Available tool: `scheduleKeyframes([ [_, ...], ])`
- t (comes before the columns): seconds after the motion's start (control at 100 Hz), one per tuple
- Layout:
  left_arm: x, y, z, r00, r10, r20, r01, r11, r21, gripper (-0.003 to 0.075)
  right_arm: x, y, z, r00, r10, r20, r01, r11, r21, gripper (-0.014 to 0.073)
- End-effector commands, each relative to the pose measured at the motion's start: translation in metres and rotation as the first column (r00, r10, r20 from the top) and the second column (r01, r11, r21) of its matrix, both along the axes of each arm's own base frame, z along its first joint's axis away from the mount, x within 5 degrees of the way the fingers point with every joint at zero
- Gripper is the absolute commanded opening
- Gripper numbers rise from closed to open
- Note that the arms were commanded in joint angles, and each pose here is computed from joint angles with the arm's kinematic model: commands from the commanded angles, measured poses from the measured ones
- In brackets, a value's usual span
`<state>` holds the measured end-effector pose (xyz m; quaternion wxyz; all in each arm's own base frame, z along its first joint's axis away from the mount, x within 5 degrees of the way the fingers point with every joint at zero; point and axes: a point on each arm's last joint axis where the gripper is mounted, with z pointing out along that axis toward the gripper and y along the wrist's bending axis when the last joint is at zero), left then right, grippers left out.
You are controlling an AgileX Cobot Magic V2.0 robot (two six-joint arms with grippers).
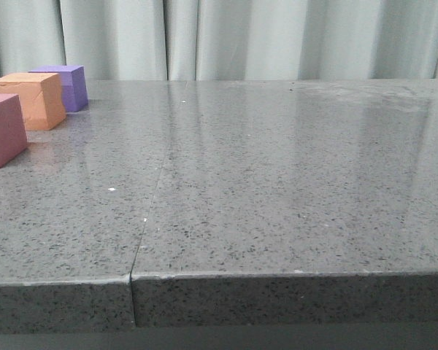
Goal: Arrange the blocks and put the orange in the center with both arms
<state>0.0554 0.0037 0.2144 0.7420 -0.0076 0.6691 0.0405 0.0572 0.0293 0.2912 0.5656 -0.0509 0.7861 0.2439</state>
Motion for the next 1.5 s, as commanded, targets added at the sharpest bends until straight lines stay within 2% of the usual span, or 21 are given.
scheduleKeyframes([
  [0.0, -0.001, 0.000, -0.004, 0.997, 0.004, 0.076, -0.003, 1.000, -0.012, -0.0020, 0.001, 0.000, 0.014, 0.996, -0.002, 0.093, 0.000, 1.000, 0.022, -0.0067],
  [1.01, -0.001, 0.000, -0.004, 0.997, 0.004, 0.074, -0.003, 1.000, -0.012, -0.0020, 0.003, 0.001, 0.008, 0.995, -0.010, 0.094, 0.008, 1.000, 0.022, -0.0067],
  [1.19, -0.001, 0.000, -0.004, 0.997, 0.004, 0.074, -0.003, 1.000, -0.012, -0.0020, 0.013, -0.004, -0.009, 0.982, -0.119, 0.148, 0.115, 0.993, 0.037, -0.0067],
  [1.39, -0.001, 0.000, -0.004, 0.997, 0.004, 0.074, -0.003, 1.000, -0.012, -0.0020, 0.019, -0.014, -0.036, 0.948, -0.232, 0.219, 0.254, 0.964, -0.077, -0.0067],
  [1.49, -0.001, 0.000, -0.004, 0.997, 0.004, 0.074, -0.003, 1.000, -0.012, -0.0020, 0.017, -0.019, -0.042, 0.919, -0.275, 0.282, 0.310, 0.947, -0.088, -0.0067],
])
